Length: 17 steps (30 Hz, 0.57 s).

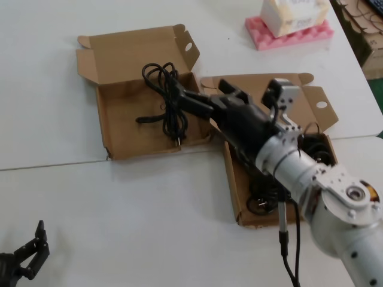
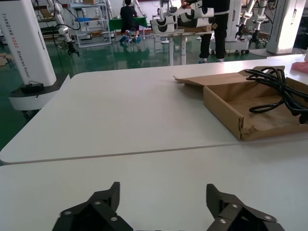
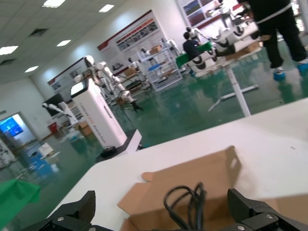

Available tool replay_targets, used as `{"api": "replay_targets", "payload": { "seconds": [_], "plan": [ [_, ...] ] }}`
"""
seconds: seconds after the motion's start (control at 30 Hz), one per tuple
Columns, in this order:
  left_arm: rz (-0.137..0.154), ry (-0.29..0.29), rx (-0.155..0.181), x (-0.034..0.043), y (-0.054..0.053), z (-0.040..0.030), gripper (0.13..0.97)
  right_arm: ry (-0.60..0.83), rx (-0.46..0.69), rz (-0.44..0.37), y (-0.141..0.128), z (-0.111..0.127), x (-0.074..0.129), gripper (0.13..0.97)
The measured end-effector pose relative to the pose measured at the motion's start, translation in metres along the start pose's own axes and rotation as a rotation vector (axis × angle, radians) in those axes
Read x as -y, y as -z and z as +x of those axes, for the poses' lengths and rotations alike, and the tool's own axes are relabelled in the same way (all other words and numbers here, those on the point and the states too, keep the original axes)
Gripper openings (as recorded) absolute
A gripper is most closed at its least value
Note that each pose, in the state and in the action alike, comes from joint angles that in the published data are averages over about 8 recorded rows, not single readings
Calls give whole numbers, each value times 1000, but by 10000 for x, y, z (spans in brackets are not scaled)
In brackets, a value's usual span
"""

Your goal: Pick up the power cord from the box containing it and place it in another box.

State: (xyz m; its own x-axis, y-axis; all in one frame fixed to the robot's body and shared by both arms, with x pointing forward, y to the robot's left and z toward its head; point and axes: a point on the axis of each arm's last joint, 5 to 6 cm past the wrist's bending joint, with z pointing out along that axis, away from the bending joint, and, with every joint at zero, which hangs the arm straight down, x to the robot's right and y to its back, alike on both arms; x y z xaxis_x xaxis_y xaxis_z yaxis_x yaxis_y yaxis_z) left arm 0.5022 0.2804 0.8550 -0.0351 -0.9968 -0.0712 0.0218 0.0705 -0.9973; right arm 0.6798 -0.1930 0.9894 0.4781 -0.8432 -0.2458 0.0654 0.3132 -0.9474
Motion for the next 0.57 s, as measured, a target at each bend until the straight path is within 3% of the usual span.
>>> {"api": "replay_targets", "payload": {
  "seconds": [0.13, 0.4, 0.57],
  "plan": [
    [0, 0, 0, 0, 0, 0, 594, -17, -38, 0, 162, 50, -124, 966],
    [0, 0, 0, 0, 0, 0, 782, -46, -117, -4, 509, 138, -352, 966],
    [0, 0, 0, 0, 0, 0, 807, -55, -152, -6, 664, 168, -438, 966]
  ]
}}
